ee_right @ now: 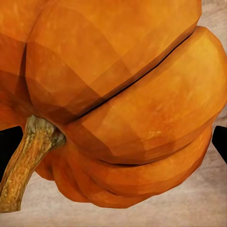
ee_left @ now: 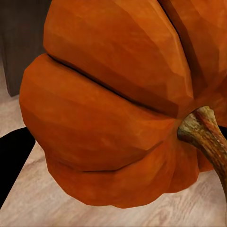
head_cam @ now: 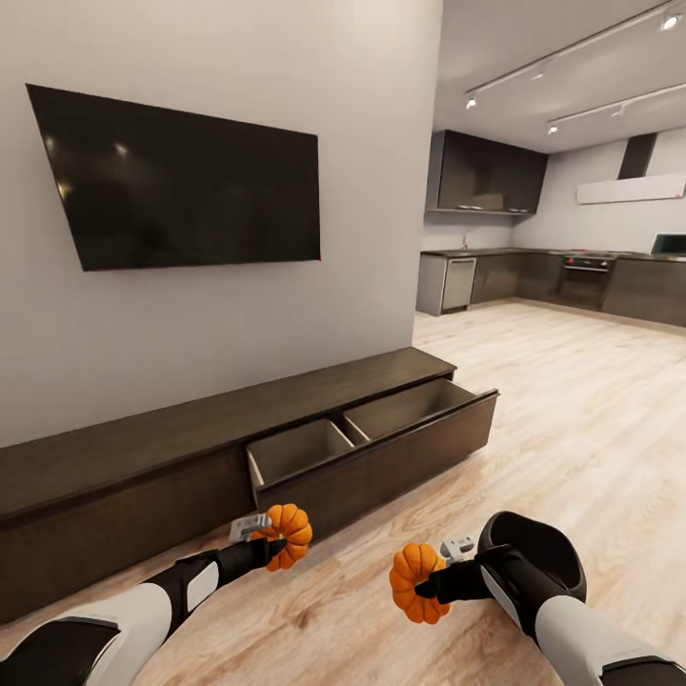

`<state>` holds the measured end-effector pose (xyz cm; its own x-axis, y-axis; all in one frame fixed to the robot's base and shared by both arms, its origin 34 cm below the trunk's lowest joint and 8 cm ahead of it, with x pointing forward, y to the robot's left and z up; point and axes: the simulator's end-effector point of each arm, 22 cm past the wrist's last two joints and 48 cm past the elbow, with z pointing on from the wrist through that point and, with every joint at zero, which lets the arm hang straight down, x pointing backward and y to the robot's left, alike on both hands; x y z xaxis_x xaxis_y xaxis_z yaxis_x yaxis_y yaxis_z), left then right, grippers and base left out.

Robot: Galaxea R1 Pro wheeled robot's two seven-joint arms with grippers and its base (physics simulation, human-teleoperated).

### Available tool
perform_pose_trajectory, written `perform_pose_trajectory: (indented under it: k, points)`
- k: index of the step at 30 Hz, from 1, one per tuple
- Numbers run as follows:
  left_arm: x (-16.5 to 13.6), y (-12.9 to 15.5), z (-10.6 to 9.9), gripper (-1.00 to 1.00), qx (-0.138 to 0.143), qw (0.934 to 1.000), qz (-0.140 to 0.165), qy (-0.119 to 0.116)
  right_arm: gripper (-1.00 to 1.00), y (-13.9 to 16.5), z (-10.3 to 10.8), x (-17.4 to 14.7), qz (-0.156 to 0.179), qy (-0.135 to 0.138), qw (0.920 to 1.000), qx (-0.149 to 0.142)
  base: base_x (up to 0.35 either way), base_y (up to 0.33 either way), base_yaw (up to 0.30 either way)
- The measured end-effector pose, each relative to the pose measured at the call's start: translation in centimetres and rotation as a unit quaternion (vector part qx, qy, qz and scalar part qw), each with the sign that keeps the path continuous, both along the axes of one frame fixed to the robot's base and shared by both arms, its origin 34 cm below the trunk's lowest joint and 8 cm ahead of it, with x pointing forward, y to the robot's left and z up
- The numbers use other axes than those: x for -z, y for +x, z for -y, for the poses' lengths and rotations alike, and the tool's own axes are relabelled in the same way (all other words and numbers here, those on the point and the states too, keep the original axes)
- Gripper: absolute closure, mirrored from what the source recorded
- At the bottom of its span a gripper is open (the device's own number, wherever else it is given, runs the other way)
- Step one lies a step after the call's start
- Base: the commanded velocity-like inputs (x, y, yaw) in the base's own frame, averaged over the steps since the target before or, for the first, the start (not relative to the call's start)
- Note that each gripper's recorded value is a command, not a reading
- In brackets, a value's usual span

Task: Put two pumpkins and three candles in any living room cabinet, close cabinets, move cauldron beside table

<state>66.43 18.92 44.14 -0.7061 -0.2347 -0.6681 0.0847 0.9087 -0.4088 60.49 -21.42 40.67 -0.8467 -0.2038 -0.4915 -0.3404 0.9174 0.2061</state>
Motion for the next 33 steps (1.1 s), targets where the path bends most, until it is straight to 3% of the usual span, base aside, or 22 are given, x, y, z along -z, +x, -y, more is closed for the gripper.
perform_pose_trajectory:
  k: [33]
  points:
    - [-7.0,1.5,0.0,1.0,0.0,1.0,-0.002,0.0,1.0,1.6,-0.1,-7.0,-0.001,0.0,1.0,-0.001,0.0,0.0,0.0]
